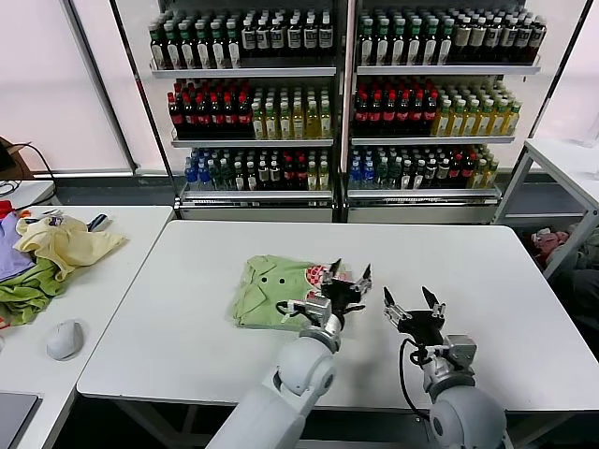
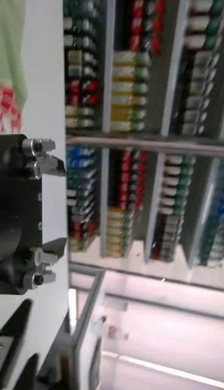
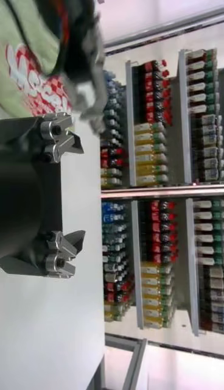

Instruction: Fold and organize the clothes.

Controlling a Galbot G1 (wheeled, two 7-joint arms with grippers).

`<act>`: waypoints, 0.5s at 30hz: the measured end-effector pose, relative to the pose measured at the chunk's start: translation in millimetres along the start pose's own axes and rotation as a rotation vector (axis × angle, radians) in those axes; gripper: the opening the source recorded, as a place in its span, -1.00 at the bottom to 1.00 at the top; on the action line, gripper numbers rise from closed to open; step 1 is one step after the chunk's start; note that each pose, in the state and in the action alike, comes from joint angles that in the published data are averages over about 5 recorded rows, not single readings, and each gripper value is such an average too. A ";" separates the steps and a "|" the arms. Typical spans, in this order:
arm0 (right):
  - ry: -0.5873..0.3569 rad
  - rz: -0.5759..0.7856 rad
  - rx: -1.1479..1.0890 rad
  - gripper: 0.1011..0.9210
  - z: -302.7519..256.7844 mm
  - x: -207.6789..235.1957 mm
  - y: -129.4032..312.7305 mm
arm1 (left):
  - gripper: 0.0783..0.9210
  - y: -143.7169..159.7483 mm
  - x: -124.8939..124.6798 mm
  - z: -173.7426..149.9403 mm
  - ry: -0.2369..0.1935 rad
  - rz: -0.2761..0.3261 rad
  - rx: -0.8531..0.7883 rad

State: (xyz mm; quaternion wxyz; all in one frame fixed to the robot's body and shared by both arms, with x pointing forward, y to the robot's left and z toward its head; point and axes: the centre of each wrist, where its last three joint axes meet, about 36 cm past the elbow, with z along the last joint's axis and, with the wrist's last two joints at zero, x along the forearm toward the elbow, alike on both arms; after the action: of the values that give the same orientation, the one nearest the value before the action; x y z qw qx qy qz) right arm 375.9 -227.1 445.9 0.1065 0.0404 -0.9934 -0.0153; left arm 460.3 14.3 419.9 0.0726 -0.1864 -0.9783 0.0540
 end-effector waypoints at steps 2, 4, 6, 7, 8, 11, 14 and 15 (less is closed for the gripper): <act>0.016 -0.008 0.006 0.76 1.3 -9.6 9.6 | 0.65 17.1 8.8 -1.5 -0.022 -0.039 0.002; 0.034 -0.016 0.012 0.76 2.6 -20.3 19.7 | 0.73 35.7 19.4 -2.6 -0.041 -0.082 -0.001; 0.053 -0.023 0.018 0.76 4.0 -32.3 30.3 | 0.76 53.8 31.6 -3.0 -0.057 -0.125 -0.007; 0.063 -0.026 0.021 0.76 4.6 -38.5 35.6 | 0.76 62.2 37.9 -3.3 -0.065 -0.145 -0.011; 0.073 -0.028 0.024 0.76 5.3 -45.0 41.1 | 0.76 69.8 44.4 -3.7 -0.073 -0.165 -0.015; 0.103 -0.034 0.035 0.76 7.0 -63.9 57.2 | 0.77 88.3 63.2 -4.8 -0.095 -0.217 -0.024; 0.129 -0.034 0.042 0.76 8.3 -81.2 70.4 | 0.77 100.7 80.5 -4.1 -0.110 -0.256 -0.035; 0.137 -0.033 0.043 0.76 8.7 -86.7 73.9 | 0.77 103.7 85.7 -3.5 -0.113 -0.266 -0.038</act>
State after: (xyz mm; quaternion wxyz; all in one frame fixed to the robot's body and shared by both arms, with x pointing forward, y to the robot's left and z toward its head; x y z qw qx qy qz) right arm 452.8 -146.0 422.0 0.1731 0.0601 -0.9830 0.0073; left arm 419.1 142.4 419.9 0.0202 -0.0529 -0.9978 0.0356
